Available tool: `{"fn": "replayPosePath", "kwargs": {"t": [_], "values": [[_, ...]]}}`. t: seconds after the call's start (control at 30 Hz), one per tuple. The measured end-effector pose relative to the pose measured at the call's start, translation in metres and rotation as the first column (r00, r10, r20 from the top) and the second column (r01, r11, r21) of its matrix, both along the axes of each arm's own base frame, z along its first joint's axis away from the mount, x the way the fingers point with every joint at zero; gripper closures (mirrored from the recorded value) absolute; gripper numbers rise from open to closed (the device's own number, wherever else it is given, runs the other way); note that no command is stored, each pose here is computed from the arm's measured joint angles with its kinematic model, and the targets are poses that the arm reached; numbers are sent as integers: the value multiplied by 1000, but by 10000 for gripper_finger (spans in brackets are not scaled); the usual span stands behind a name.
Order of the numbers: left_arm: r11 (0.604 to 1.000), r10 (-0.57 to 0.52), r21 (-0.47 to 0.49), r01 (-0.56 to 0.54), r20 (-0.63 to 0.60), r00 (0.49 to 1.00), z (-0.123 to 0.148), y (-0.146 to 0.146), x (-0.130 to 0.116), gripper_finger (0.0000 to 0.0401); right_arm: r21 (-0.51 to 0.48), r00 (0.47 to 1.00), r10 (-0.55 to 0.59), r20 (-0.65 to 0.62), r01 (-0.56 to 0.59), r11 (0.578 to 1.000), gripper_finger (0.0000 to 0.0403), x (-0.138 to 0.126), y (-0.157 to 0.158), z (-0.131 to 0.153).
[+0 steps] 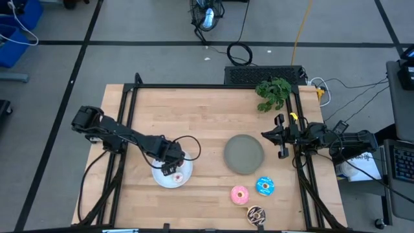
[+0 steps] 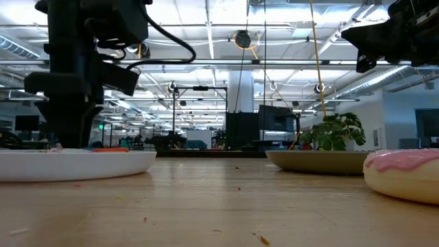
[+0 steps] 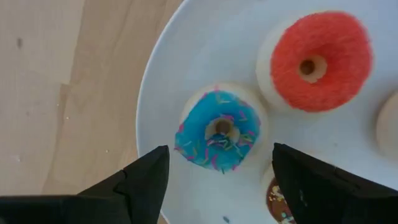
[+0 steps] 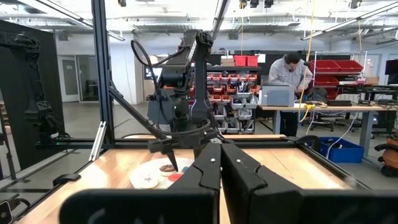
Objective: Pick & Place donuts
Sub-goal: Put the big blue donut on the gray plate
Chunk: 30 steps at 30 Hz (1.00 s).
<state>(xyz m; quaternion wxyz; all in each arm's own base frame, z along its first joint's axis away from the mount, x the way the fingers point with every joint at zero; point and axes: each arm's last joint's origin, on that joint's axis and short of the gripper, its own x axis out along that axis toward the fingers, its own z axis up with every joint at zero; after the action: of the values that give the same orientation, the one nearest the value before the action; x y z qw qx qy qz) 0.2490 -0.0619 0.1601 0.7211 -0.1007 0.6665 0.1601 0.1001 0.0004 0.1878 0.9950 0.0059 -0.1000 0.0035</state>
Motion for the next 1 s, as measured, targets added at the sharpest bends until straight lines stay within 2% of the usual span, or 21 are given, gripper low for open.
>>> {"fn": "replayPosePath", "kwargs": {"t": [0.23, 0.5, 0.63, 0.9, 1.0], "values": [[1000, 13, -5, -13, 1, 1000, -8, 1, -4, 116, 0, 1000, 0, 0, 0, 1000, 403, 0, 0, 0], [999, -34, -30, 34, 31, 999, 6, -2, 6, 116, 0, 1000, 0, 0, 0, 1000, 403, 0, 0, 0], [998, -55, -33, 55, 24, 998, 23, -4, 13, 116, 0, 1000, 0, 0, 0, 1000, 403, 0, 0, 0], [998, -60, 16, 60, -13, 998, 75, -7, 21, 118, 0, 1000, 0, 0, 0, 1000, 403, 0, 0, 0], [992, -122, 16, 121, 14, 992, 95, -15, 24, 145, 0, 1000, 0, 0, 0, 1000, 403, 0, 0, 0]]}}
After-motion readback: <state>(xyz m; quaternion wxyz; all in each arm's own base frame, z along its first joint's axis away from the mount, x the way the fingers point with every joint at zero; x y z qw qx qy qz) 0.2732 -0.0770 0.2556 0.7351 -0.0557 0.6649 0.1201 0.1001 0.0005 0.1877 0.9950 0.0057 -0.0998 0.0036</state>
